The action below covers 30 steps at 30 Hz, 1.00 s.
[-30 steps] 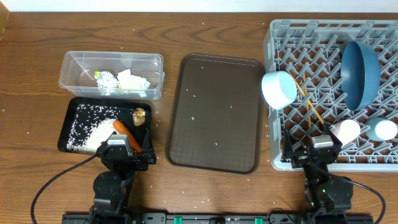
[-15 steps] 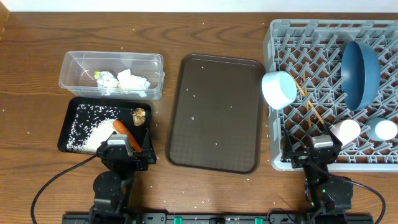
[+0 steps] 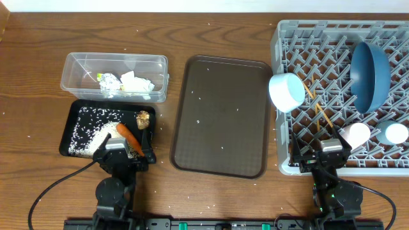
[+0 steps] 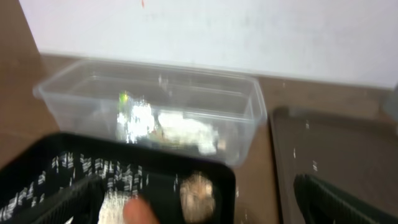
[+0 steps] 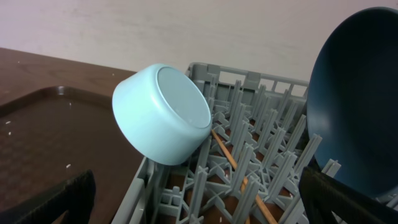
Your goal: Sort waste into correct bins and load items into the dishwasher rack
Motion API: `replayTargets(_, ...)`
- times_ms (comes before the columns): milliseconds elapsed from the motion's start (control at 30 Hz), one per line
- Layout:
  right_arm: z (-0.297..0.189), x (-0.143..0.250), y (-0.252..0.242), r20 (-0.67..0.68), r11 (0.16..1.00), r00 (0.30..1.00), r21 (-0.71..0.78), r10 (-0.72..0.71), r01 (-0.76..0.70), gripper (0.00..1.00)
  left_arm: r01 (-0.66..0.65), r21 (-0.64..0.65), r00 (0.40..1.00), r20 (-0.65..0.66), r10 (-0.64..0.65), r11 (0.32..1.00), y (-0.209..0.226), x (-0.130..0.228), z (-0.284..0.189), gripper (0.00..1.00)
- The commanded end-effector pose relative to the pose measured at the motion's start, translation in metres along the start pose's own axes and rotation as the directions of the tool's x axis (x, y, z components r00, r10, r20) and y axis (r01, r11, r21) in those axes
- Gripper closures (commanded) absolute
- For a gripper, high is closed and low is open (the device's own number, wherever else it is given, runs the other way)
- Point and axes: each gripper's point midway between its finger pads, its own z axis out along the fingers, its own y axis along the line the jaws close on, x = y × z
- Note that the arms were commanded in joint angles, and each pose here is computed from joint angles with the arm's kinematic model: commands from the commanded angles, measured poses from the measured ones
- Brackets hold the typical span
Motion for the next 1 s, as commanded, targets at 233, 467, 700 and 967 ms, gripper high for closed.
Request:
replayTargets(233,-0.0001,0.0019,-0.0048,-0.007,1.000,1.000,0.018,-0.009,0.009,0.01,-0.016,-0.029,1.000,0.004,0.017,0.999,0.0057,0.0121,0.0047,0.02)
replayTargets(467,-0.0001,0.0019,-0.0048,-0.007,1.000,1.000,0.018,-0.009,0.009,0.01,-0.017,-0.030,1.000,0.003,0.017,0.999,0.0057,0.0125,0.0048,0.02)
replayTargets(700,-0.0001,0.0019,-0.0048,-0.007,1.000,1.000,0.018,-0.009,0.009,0.01,-0.017,-0.029,1.000,0.002,0.017,0.999,0.0056,0.0125,0.0048,0.02)
replayTargets(967,-0.0004,0.0028,-0.0123,-0.012,0.998,1.000,0.062,-0.009,0.010,0.01,-0.017,-0.029,1.000,0.002,0.017,0.999,0.0056,0.0125,0.0048,0.02)
